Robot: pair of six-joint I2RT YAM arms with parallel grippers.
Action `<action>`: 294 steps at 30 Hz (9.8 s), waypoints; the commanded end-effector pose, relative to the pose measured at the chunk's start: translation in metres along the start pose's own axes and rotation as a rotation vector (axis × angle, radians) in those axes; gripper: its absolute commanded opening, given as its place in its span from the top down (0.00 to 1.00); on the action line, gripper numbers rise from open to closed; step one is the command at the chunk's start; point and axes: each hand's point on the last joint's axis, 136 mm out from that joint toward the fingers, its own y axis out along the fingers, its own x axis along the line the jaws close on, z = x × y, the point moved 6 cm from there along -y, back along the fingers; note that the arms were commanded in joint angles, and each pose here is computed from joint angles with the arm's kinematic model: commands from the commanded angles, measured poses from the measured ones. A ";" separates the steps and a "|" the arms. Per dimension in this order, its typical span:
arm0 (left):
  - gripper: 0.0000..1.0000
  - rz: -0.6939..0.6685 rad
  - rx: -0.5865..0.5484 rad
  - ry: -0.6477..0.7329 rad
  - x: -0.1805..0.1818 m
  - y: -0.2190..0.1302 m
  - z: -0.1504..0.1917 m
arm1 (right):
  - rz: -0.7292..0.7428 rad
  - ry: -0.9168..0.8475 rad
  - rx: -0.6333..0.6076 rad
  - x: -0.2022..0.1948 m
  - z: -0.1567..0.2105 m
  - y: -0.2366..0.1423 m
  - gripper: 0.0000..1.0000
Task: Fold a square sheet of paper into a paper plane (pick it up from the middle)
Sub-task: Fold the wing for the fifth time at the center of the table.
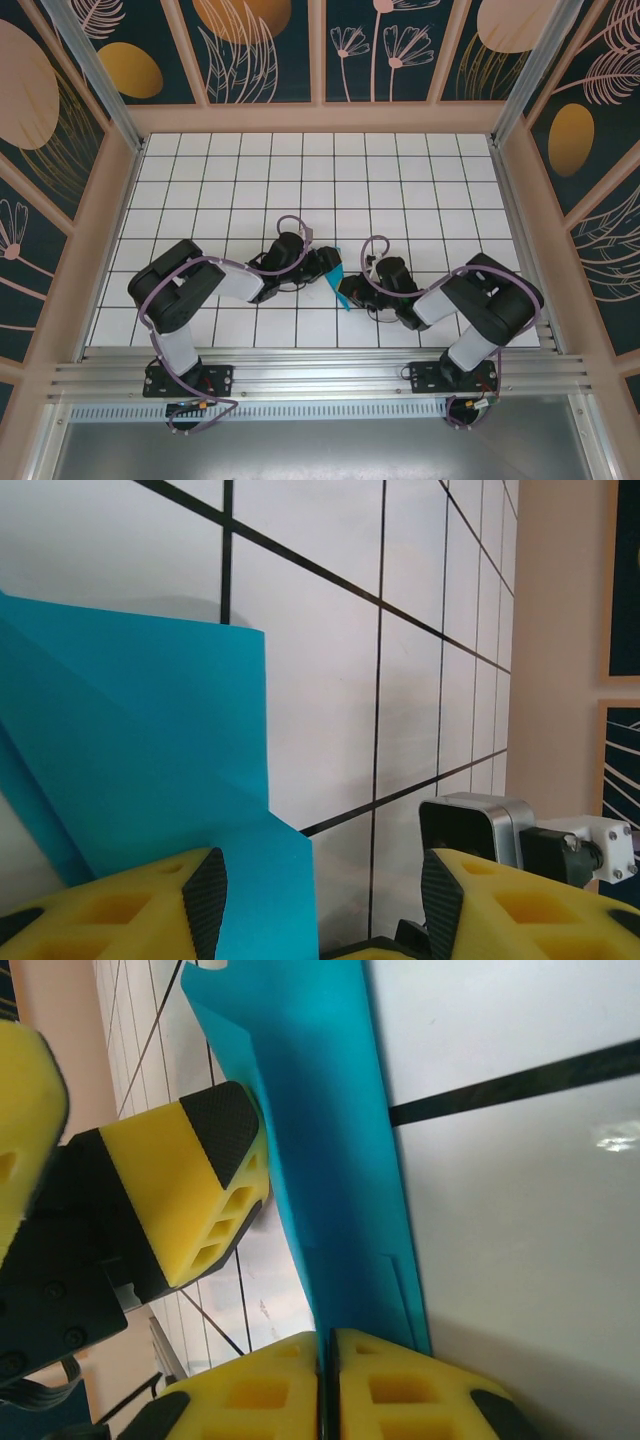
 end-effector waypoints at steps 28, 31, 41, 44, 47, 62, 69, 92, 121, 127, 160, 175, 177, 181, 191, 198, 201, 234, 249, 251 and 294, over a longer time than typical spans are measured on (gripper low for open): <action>0.39 0.136 0.014 0.082 -0.029 -0.015 0.003 | 0.000 0.126 0.001 -0.014 -0.004 -0.010 0.99; 0.39 0.157 0.044 0.098 -0.032 -0.008 0.007 | -0.002 0.136 -0.001 -0.015 -0.004 -0.010 0.99; 0.38 0.204 0.085 0.092 -0.034 0.008 0.008 | 0.009 0.140 0.005 -0.019 -0.004 -0.011 0.99; 0.38 0.201 0.085 0.093 -0.033 0.009 0.008 | 0.015 0.140 0.006 -0.020 -0.004 -0.011 0.99; 0.38 0.186 0.092 0.088 -0.029 0.013 0.009 | 0.019 0.140 0.005 -0.021 -0.004 -0.011 0.98; 0.38 0.120 0.090 0.101 -0.012 0.029 0.008 | 0.033 0.137 0.008 -0.024 -0.002 -0.012 0.97; 0.39 0.048 0.121 0.072 0.008 0.034 0.014 | 0.057 0.099 0.021 -0.021 -0.001 -0.016 0.88; 0.39 0.017 0.143 0.085 0.010 0.035 0.015 | 0.177 0.050 0.157 -0.034 0.016 -0.023 0.94; 0.39 0.009 0.158 0.091 0.009 0.037 0.016 | 0.512 0.019 0.207 -0.073 0.034 -0.040 0.95; 0.39 0.005 0.166 0.089 0.010 0.039 0.016 | 0.448 -0.041 0.141 -0.046 0.021 -0.042 0.91; 0.39 0.000 0.179 0.086 0.013 0.041 0.018 | 0.235 -0.005 0.149 -0.025 0.016 -0.024 0.94; 0.39 -0.023 0.182 0.079 0.017 0.042 0.019 | 0.277 0.025 0.195 -0.047 0.034 -0.039 0.95; 0.39 -0.027 0.181 0.076 0.019 0.042 0.019 | 0.239 0.003 0.222 -0.041 0.037 -0.040 0.95; 0.39 -0.032 0.180 0.068 0.020 0.042 0.019 | 0.262 0.009 0.306 -0.051 0.048 -0.041 0.95; 0.40 -0.036 0.184 0.067 0.020 0.042 0.019 | 0.373 -0.029 0.271 -0.054 0.042 -0.048 0.96; 0.40 -0.042 0.190 0.067 0.022 0.043 0.020 | 0.191 -0.108 0.170 0.007 0.013 -0.040 0.95; 0.40 -0.043 0.193 0.067 0.021 0.043 0.020 | 0.128 -0.102 0.148 0.024 0.009 -0.035 0.96; 0.40 -0.035 0.192 0.067 0.018 0.043 0.019 | 0.067 -0.017 0.005 0.033 0.002 -0.010 0.93; 0.39 -0.026 0.192 0.071 0.016 0.043 0.019 | 0.343 0.038 0.105 -0.042 0.030 -0.019 0.94; 0.39 -0.022 0.191 0.072 0.014 0.043 0.018 | 0.370 0.048 0.117 -0.051 0.033 -0.021 0.95; 0.42 0.126 0.119 0.130 -0.020 0.008 0.020 | 0.393 -0.127 0.296 -0.074 0.028 -0.030 1.00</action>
